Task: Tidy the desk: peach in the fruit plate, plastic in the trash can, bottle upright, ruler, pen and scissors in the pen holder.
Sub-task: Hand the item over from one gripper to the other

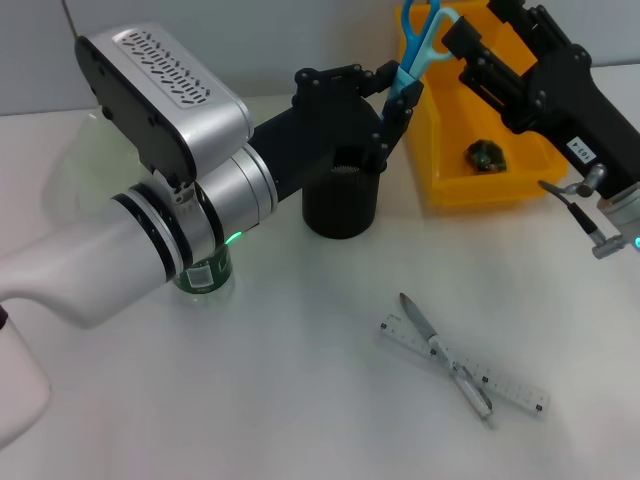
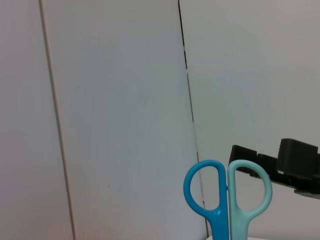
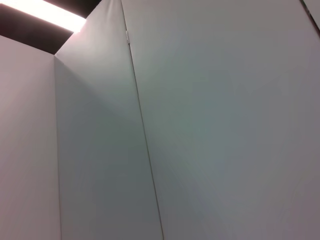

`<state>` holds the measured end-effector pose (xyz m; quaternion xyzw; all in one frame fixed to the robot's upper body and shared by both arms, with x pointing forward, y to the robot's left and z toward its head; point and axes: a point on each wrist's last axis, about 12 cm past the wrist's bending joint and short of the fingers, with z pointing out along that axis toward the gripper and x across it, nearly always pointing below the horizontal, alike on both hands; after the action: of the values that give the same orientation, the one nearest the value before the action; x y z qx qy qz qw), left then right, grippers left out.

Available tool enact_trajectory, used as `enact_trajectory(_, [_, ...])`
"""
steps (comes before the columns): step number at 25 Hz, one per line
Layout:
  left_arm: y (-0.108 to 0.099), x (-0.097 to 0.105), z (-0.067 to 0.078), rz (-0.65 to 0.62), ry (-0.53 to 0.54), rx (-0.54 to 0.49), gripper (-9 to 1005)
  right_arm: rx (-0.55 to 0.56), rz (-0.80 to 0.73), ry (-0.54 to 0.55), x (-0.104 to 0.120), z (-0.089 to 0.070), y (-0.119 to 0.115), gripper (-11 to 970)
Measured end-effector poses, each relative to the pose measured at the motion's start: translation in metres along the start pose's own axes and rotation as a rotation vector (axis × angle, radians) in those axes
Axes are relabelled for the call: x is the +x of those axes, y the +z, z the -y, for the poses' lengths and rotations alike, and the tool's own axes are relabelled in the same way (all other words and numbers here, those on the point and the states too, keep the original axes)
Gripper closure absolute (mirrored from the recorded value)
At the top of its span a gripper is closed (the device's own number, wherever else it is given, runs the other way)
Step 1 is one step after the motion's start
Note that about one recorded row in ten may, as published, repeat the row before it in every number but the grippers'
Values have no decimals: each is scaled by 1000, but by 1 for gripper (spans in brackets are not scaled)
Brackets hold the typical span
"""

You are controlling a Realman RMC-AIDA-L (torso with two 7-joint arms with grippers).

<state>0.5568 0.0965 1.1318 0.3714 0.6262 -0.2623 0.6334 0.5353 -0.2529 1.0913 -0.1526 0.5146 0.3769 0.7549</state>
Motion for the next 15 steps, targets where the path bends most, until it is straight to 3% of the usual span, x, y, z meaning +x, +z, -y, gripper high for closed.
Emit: enact_trajectory(15, [1,0,0,-2,4,4,763,21,-19,11,10,-6,5,168])
